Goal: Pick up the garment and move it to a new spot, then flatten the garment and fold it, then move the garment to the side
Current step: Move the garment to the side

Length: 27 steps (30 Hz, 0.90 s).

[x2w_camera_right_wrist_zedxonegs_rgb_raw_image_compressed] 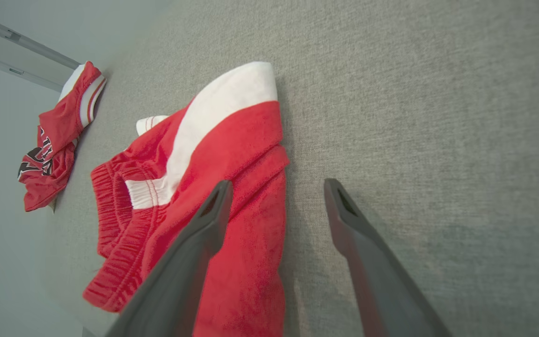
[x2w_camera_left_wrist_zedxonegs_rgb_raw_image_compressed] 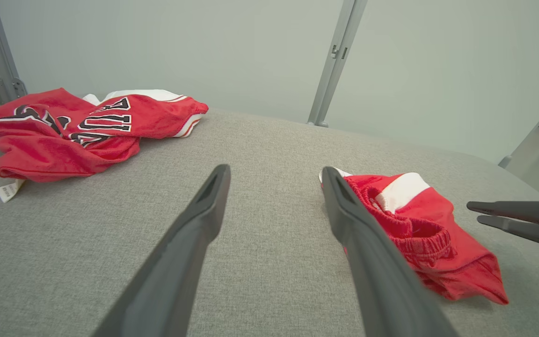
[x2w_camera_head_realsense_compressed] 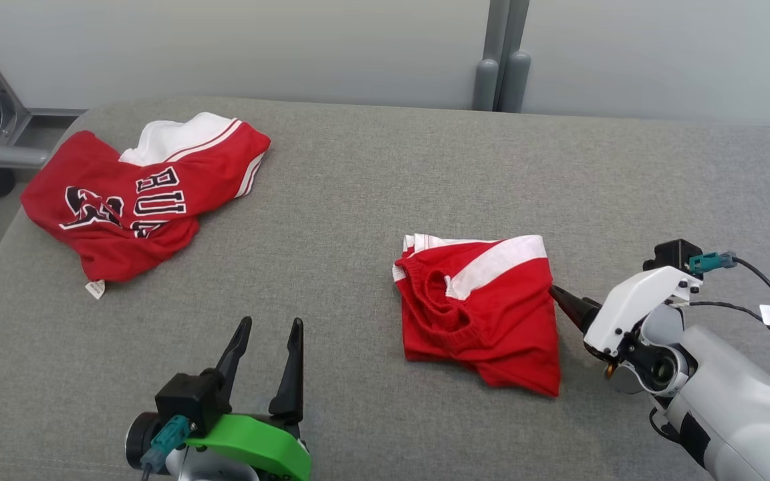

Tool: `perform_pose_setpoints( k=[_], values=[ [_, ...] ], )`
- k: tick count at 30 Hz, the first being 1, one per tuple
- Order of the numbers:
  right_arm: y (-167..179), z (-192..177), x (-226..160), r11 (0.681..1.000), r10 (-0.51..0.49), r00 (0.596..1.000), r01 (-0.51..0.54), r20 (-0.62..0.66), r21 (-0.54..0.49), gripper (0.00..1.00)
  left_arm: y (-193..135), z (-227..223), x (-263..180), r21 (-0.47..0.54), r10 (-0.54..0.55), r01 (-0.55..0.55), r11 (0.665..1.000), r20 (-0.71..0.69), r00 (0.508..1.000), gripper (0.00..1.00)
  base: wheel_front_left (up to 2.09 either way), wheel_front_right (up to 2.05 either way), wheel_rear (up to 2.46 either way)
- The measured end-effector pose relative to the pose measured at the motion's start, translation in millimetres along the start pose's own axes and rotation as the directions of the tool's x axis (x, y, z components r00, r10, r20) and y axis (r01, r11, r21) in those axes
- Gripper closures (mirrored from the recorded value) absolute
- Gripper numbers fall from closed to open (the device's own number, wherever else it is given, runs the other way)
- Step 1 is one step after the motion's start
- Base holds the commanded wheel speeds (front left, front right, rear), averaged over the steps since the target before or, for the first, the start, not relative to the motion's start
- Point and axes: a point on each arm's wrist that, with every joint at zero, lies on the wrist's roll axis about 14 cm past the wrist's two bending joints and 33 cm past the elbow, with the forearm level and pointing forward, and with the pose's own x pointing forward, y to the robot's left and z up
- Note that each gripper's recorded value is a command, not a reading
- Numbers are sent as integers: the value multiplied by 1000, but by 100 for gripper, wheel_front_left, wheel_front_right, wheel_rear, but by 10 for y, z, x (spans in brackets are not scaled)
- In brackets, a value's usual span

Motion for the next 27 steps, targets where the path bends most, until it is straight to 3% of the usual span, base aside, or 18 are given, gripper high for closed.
perform_pose_setpoints(
  k=[16, 17, 19, 22, 23, 24, 27],
  values=[
    [172, -213, 264, 989, 63, 996, -53, -68, 138, 0, 164, -91, -6, 13, 56, -55, 998, -41, 998, 0, 0, 0, 0],
    [168, -221, 275, 989, 62, 996, -51, -72, 139, 5, 170, -94, -5, 16, 58, -57, 998, -42, 997, 0, 0, 0, 0],
    [171, -220, 293, 989, 65, 995, -54, -75, 140, 53, 189, -96, -4, 18, 64, -63, 998, -43, 997, 0, 0, 0, 0],
    [184, -224, 307, 988, 72, 994, -61, -77, 139, 75, 210, -98, -3, 19, 70, -70, 997, -44, 997, 0, 0, 0, 0],
    [180, -226, 311, 988, 75, 994, -63, -78, 138, 96, 216, -101, -1, 19, 72, -72, 997, -45, 996, 0, 0, 0, 0],
    [174, -225, 312, 989, 73, 994, -62, -79, 136, 100, 220, -101, 0, 20, 73, -73, 997, -45, 996, 0, 0, 0, 0],
    [172, -232, 311, 990, 78, 994, -67, -82, 125, 100, 229, -102, 7, 20, 76, -75, 997, -45, 996, 0, 0, 0, 0]
  ],
)
